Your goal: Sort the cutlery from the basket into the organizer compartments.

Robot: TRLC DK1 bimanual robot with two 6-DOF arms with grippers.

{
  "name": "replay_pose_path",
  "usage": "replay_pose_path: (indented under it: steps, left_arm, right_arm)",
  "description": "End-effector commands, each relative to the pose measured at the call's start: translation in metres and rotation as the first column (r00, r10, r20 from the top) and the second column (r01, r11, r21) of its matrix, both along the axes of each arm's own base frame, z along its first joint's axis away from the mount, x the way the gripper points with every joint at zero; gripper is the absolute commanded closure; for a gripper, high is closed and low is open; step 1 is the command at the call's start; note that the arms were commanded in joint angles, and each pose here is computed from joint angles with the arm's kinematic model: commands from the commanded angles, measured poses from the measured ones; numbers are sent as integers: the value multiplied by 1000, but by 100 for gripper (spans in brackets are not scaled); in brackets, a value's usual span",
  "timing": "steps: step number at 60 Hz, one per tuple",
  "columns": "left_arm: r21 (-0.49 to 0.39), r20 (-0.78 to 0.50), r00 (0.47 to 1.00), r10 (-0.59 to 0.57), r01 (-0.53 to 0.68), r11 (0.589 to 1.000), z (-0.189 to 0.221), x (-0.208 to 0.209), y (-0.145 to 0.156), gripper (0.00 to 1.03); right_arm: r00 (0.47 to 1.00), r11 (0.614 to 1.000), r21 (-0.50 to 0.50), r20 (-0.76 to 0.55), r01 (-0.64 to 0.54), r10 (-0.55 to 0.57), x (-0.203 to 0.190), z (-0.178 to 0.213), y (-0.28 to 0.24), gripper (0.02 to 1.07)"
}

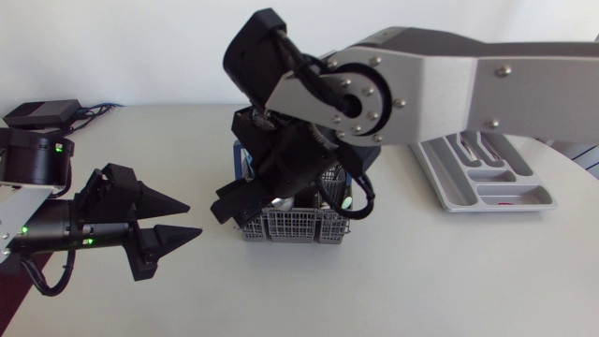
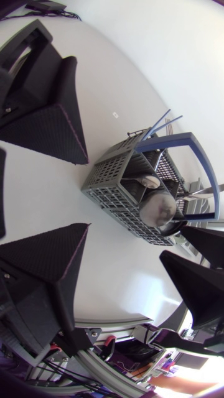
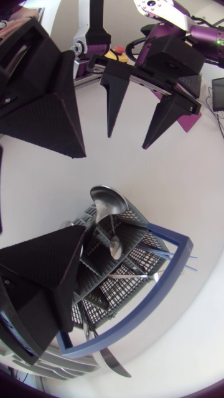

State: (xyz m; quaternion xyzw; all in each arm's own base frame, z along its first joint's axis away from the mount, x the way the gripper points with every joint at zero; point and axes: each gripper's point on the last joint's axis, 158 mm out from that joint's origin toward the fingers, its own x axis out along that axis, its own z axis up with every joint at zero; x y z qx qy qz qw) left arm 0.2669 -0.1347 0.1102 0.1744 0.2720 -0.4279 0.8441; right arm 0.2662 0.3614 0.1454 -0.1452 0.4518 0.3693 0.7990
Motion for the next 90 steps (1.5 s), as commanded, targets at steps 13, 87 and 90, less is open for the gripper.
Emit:
replay_pose_path:
  steps: [13, 87, 90]
  left_arm:
    - [12, 40, 999, -1, 0, 1000, -11, 0, -1, 38]
    - [47, 67, 998, -16, 13, 999, -19, -3, -11, 38]
    - [50, 73, 997, -16, 13, 999, -18, -3, -12, 38]
  right_arm:
    - [999, 1000, -4, -40, 26, -26, 5, -13, 23, 45]
    - [985, 992, -103, 161, 75, -57, 27, -18, 13, 101]
    - [985, 993, -92, 165, 70, -54, 27, -12, 12, 101]
